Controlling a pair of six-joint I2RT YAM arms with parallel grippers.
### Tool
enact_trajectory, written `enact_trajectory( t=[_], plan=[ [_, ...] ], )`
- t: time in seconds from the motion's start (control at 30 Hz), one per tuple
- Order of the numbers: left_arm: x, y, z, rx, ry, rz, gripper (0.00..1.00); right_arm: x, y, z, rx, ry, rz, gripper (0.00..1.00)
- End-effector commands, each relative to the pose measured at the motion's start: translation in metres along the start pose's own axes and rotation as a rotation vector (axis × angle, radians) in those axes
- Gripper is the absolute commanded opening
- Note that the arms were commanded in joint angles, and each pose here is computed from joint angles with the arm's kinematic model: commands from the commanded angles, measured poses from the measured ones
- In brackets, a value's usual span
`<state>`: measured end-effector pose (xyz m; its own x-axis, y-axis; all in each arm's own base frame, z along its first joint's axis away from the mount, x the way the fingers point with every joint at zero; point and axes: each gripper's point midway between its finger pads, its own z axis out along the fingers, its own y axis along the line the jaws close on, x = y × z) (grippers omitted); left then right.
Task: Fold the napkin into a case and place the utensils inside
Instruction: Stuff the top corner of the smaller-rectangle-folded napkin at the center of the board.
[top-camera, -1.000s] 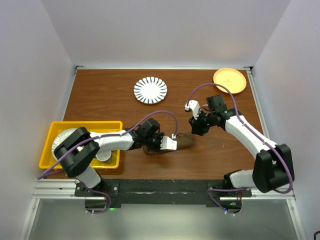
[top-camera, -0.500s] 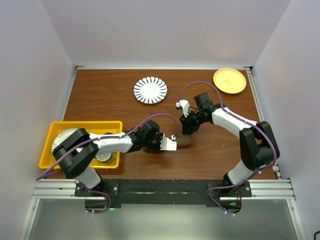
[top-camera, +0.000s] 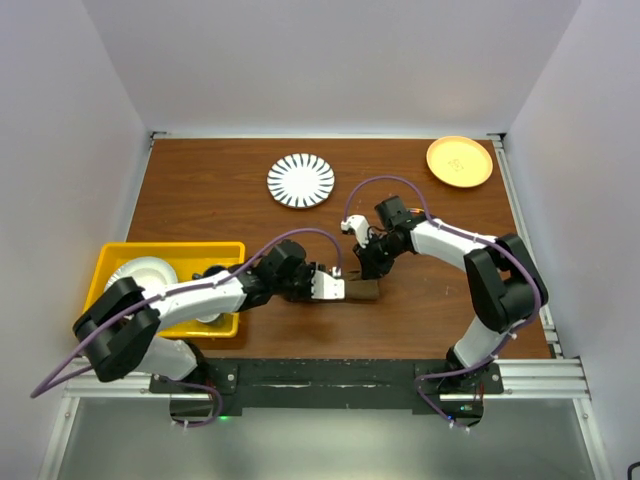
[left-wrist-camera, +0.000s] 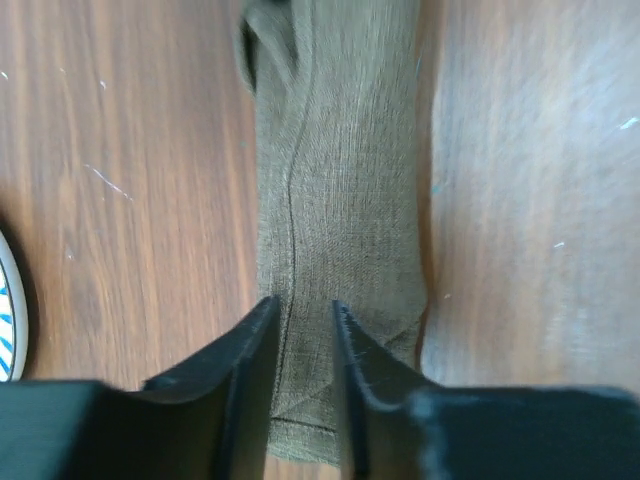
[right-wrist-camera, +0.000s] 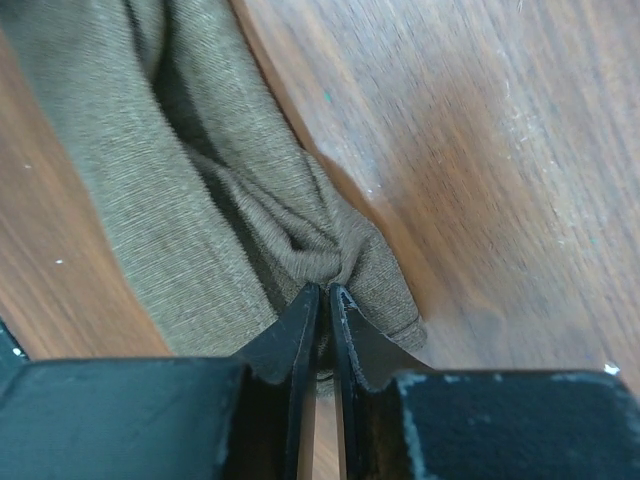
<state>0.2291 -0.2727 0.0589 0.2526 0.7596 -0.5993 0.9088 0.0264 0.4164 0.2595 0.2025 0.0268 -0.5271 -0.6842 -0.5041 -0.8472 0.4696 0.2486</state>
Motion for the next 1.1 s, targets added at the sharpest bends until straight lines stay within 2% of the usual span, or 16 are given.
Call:
enact_trajectory(
  t=[0.0, 0.13, 0.2, 0.33, 0.47, 0.6, 0.87, 0.93, 1.07],
  plan=[
    [-0.054, 0.006, -0.018, 0.056, -0.174, -0.075, 0.39, 0.001, -0.003, 0.004, 0.018, 0.014, 0.004, 0.1],
    [-0.086, -0.004, -0.021, 0.143, -0.296, -0.168, 0.47, 0.002, -0.002, 0.005, 0.01, 0.024, 0.023, 0.09],
    [-0.1, -0.001, -0.015, 0.134, -0.342, -0.179, 0.49, 0.0, -0.001, 0.005, 0.006, 0.024, 0.025, 0.09],
    [-0.104, 0.007, 0.01, 0.102, -0.322, -0.181, 0.51, 0.001, 0.001, 0.006, -0.004, 0.035, 0.043, 0.09],
    [-0.102, 0.016, 0.032, 0.07, -0.294, -0.169, 0.45, 0.0, 0.001, 0.005, -0.006, 0.035, 0.052, 0.09],
    [-0.087, 0.009, 0.052, 0.077, -0.231, -0.15, 0.43, 0.001, 0.002, 0.004, -0.009, 0.036, 0.058, 0.1],
    [-0.036, -0.014, 0.061, 0.1, -0.065, -0.141, 0.05, -0.006, 0.008, -0.003, -0.016, 0.013, 0.062, 0.1],
    [-0.033, -0.018, 0.056, 0.106, -0.06, -0.145, 0.0, -0.009, 0.008, -0.005, -0.018, 0.008, 0.065, 0.1],
    [-0.034, -0.015, 0.049, 0.078, -0.066, -0.183, 0.0, -0.008, 0.007, -0.007, -0.012, 0.007, 0.048, 0.08]
  ],
)
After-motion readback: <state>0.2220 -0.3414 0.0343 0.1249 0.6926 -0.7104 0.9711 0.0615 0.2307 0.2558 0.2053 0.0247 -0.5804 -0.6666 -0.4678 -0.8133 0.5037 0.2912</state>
